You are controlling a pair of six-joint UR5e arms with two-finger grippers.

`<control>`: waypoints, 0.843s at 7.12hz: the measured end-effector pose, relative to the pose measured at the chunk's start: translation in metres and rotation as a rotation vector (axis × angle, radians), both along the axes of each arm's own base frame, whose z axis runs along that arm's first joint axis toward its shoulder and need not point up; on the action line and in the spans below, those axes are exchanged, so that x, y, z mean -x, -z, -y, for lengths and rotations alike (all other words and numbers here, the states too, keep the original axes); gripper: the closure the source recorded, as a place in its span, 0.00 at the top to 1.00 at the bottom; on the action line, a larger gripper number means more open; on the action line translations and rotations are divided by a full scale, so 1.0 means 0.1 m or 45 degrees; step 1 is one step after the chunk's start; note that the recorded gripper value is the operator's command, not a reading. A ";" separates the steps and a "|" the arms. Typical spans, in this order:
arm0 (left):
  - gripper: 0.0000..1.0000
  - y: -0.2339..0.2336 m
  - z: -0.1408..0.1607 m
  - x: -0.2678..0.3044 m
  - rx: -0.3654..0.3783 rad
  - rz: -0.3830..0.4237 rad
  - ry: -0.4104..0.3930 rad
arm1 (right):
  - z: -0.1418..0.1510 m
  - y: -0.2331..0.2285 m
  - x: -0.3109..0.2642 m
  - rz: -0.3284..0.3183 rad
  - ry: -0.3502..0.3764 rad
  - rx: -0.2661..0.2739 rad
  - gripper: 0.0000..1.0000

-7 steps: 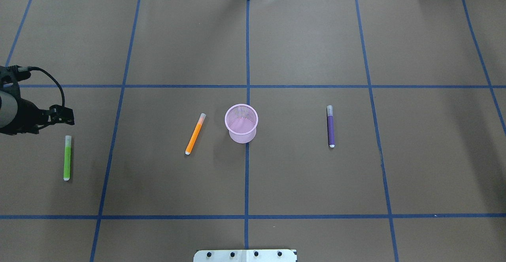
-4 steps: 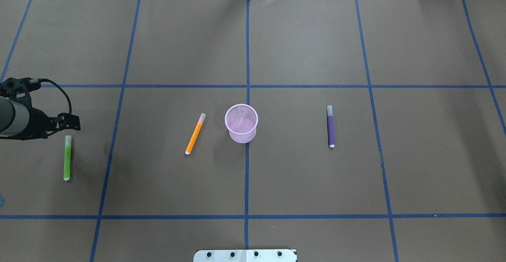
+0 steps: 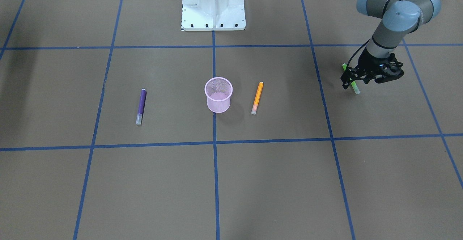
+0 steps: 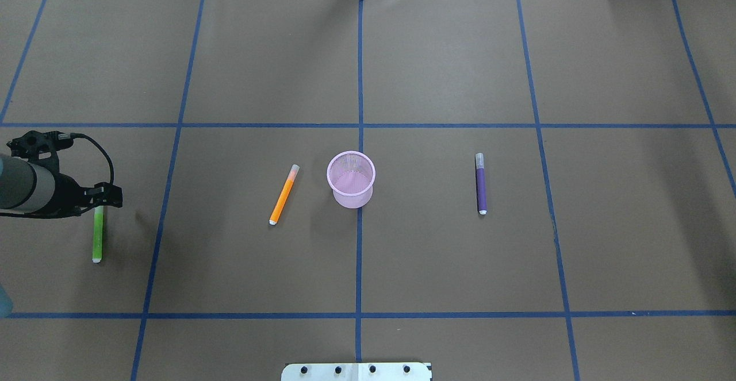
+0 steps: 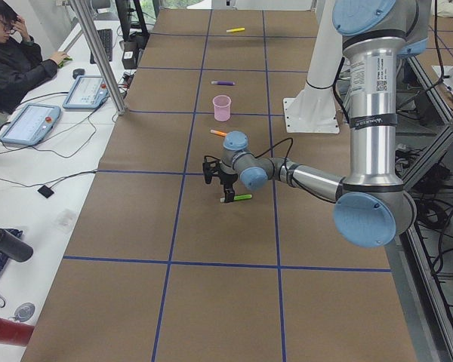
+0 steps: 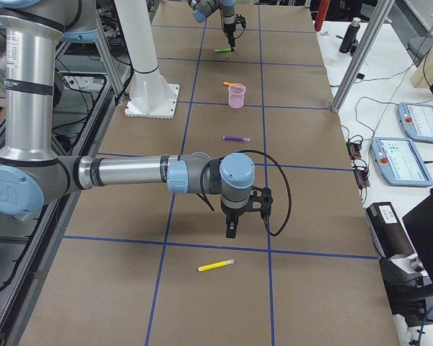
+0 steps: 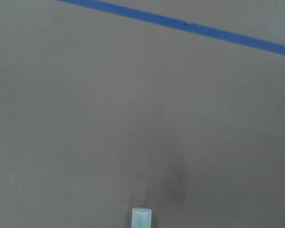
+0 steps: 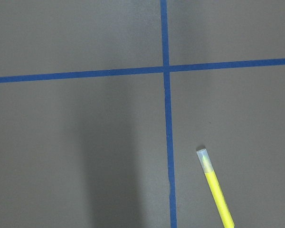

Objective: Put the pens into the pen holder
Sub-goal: 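Lower the left gripper onto the green marker and close on it, then hold the green marker upright in the left gripper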

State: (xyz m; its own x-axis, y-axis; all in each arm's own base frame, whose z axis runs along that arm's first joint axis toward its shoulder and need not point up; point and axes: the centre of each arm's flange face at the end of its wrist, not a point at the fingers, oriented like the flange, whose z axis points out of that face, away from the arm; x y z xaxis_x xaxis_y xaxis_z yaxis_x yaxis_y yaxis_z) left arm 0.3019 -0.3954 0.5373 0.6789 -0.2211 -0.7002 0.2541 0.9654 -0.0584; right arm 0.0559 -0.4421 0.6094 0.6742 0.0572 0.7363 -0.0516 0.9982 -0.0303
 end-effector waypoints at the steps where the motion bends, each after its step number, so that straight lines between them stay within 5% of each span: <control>1: 0.56 -0.01 -0.01 -0.01 0.001 0.002 -0.003 | 0.01 0.01 0.01 0.000 0.003 -0.001 1.00; 6: 0.56 -0.12 -0.05 0.04 0.018 0.023 -0.007 | 0.02 0.02 0.04 0.000 0.010 -0.006 1.00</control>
